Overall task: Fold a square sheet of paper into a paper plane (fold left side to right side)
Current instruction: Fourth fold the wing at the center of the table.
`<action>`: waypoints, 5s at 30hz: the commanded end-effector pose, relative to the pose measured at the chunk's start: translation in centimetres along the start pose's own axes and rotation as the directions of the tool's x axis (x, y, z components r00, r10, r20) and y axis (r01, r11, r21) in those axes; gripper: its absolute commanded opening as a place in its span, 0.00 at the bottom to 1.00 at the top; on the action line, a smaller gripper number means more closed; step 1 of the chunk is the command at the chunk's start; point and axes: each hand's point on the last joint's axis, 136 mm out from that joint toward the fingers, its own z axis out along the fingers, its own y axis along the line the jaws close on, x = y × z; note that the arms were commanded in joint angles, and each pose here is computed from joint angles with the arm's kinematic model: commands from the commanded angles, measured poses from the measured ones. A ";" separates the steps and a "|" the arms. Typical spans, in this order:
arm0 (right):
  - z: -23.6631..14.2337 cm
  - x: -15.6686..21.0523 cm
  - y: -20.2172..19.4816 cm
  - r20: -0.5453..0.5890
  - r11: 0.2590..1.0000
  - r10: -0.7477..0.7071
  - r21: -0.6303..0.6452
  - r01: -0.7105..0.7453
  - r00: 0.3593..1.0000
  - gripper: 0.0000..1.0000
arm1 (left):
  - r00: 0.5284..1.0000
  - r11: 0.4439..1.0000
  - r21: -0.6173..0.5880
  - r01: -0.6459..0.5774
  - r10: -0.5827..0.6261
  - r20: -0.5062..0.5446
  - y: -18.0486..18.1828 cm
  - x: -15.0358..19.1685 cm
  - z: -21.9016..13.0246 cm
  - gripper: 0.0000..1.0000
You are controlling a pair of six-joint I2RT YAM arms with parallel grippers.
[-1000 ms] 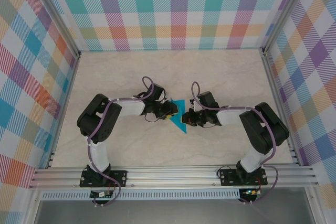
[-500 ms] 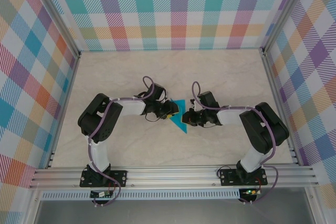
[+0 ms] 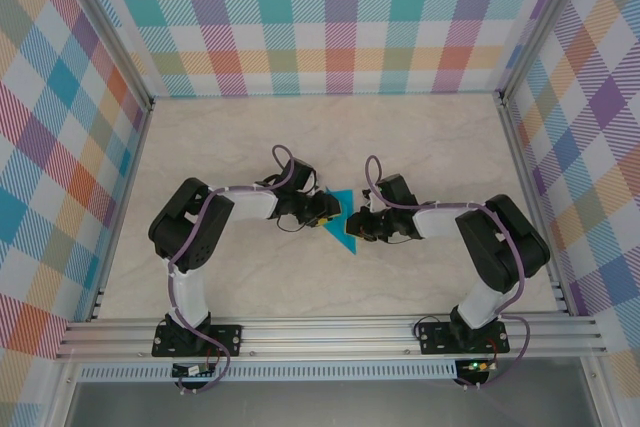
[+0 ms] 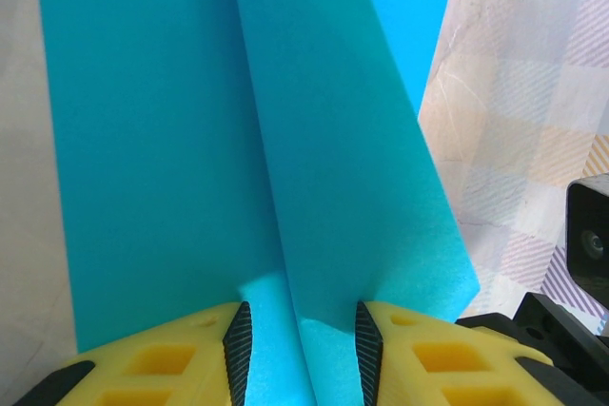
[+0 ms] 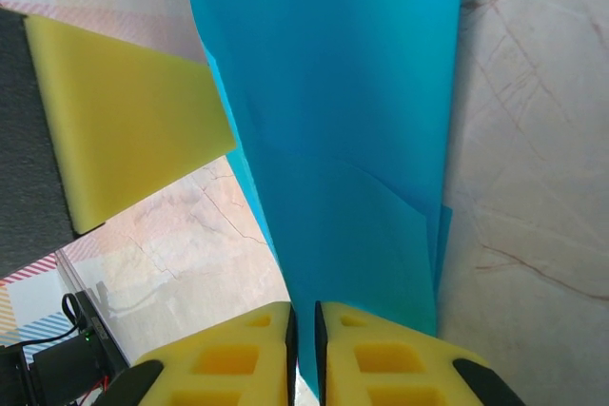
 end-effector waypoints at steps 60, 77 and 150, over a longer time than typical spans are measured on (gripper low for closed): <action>-0.2 -5.4 -0.4 -0.006 0.997 -0.011 0.079 0.012 1.000 0.04 | 1.000 0.998 -0.065 -0.009 0.008 -0.014 0.9 0.4 0.4 0.36; 0.4 -5.9 -1.4 -0.019 0.992 -0.013 0.124 0.015 1.000 0.05 | 1.000 0.998 -0.068 -0.009 0.008 -0.014 0.9 0.6 0.2 0.36; 2.0 -2.9 -4.7 -0.171 0.937 -0.003 0.343 0.063 0.985 0.04 | 0.998 0.998 -0.005 -0.059 0.059 -0.015 -3.1 -3.0 1.8 0.17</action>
